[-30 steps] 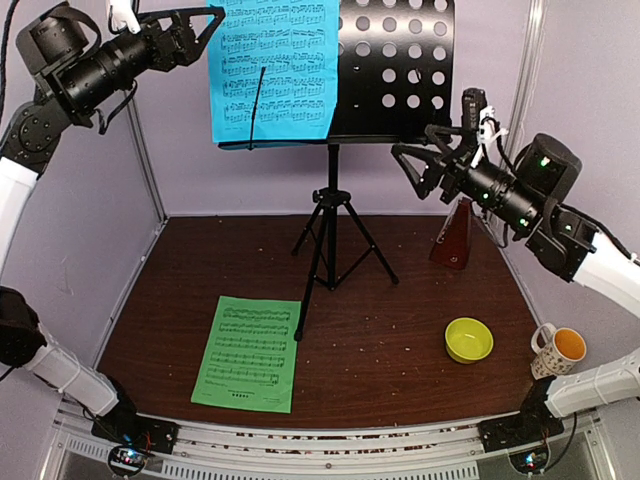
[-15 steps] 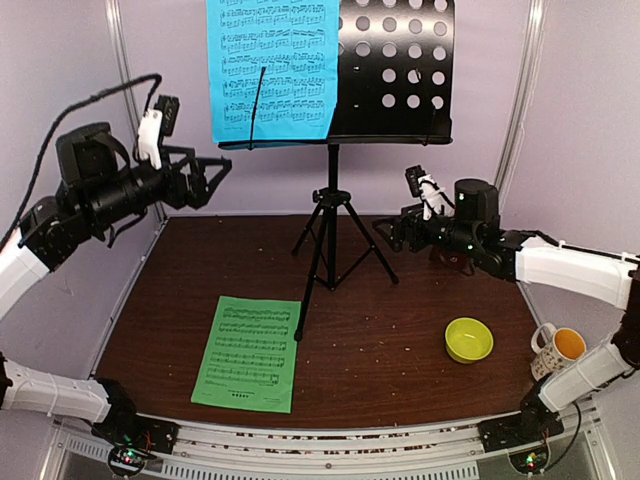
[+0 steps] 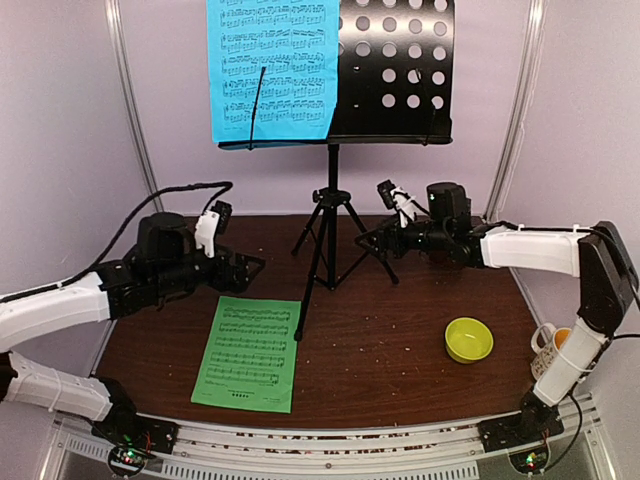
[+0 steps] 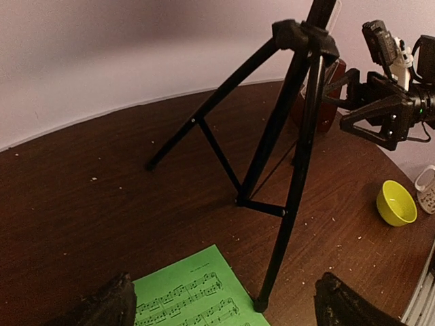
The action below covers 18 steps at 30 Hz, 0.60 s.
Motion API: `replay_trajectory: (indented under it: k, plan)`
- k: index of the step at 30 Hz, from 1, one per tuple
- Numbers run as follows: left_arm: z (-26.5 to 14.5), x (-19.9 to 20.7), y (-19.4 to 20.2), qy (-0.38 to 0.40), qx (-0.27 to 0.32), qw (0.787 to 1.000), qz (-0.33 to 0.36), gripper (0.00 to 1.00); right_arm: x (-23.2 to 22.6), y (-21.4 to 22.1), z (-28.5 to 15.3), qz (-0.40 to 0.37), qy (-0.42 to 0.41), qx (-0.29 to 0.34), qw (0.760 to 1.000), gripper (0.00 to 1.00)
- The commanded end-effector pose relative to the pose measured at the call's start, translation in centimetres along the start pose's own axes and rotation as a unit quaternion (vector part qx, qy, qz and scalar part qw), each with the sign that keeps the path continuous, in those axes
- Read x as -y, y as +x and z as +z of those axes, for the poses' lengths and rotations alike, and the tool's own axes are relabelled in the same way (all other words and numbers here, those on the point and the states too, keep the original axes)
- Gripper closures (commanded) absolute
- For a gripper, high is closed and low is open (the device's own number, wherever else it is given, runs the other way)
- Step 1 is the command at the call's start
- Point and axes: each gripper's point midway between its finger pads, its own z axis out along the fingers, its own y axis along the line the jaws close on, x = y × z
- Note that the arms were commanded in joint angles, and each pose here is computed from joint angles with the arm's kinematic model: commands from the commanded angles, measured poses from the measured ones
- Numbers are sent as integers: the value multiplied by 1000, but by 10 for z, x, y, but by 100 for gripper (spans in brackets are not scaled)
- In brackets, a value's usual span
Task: Set up the instrument practice props
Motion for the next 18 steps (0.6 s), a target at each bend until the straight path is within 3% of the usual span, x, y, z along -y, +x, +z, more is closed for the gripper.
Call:
replay_trajectory:
  k: [1,10,18]
  plan:
    - [35,29,-10,45,35,998,-4,7,-1,0,11,-21,-23,4,999,11]
    - [112,54,10,45,-10,999,-1,7,13,5,25,-33,-10,-6,999,13]
    - [155,47,26,7,-45,999,-19,10,20,0,39,-33,-8,-6,999,19]
